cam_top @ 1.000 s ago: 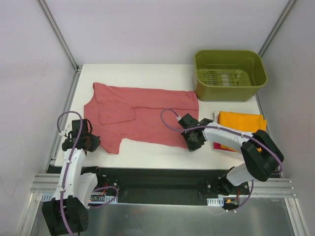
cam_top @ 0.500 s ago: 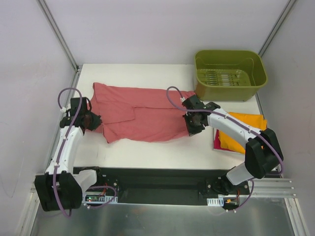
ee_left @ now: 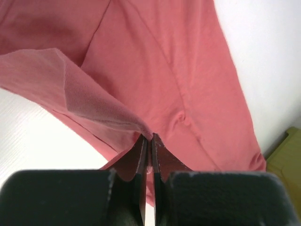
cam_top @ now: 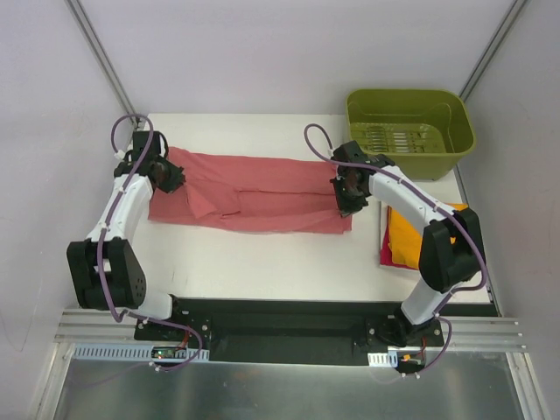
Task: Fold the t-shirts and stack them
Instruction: Fold the other side of the tshirt into a rectangle
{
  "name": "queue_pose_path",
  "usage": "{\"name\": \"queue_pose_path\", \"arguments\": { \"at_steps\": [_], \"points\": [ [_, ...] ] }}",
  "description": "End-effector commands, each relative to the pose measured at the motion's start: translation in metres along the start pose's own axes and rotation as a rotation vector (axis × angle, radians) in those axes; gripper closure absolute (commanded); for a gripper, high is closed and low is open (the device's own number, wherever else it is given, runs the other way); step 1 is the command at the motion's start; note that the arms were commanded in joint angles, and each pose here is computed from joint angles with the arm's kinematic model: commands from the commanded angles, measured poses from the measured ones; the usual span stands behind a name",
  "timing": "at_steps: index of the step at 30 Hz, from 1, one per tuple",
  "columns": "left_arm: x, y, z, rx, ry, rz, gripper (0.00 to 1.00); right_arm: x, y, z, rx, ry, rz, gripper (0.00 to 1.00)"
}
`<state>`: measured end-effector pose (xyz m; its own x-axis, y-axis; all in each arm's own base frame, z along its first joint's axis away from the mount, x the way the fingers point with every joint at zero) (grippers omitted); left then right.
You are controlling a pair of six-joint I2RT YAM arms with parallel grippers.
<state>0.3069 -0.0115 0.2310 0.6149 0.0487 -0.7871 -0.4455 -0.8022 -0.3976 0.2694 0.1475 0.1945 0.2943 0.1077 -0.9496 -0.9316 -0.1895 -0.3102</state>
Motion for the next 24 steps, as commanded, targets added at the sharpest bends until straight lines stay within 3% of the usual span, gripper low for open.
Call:
{"name": "queue_pose_path", "arguments": {
  "at_steps": [1,15,21,24],
  "points": [
    [0.007,-0.021,-0.028,0.035,0.039,-0.053,1.0,-0.007,-0.016,-0.007,-0.001,0.031,-0.017,0.99],
    [0.062,-0.054,-0.073,0.11,0.044,-0.043,1.0,0.023,-0.05,-0.027,0.071,0.088,-0.015,0.98],
    [0.102,-0.06,-0.091,0.154,0.05,-0.014,0.78,0.039,-0.069,-0.031,0.087,0.119,-0.028,0.92],
    [0.116,-0.064,-0.103,0.178,0.1,0.03,0.47,0.039,-0.079,-0.036,0.103,0.189,-0.047,0.69]
  ]
}}
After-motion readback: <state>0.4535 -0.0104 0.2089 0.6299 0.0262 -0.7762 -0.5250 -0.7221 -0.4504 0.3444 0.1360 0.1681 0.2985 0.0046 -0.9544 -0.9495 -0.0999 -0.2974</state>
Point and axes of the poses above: each gripper's point midway between its finger pads, its own x axis out along the fingers, its own z axis along the line the jaws close on, y = z × x, the point moved 10 cm from there along -x, back along the fingers, and after that the axes turned 3 degrees about x, right-handed, at the moved point
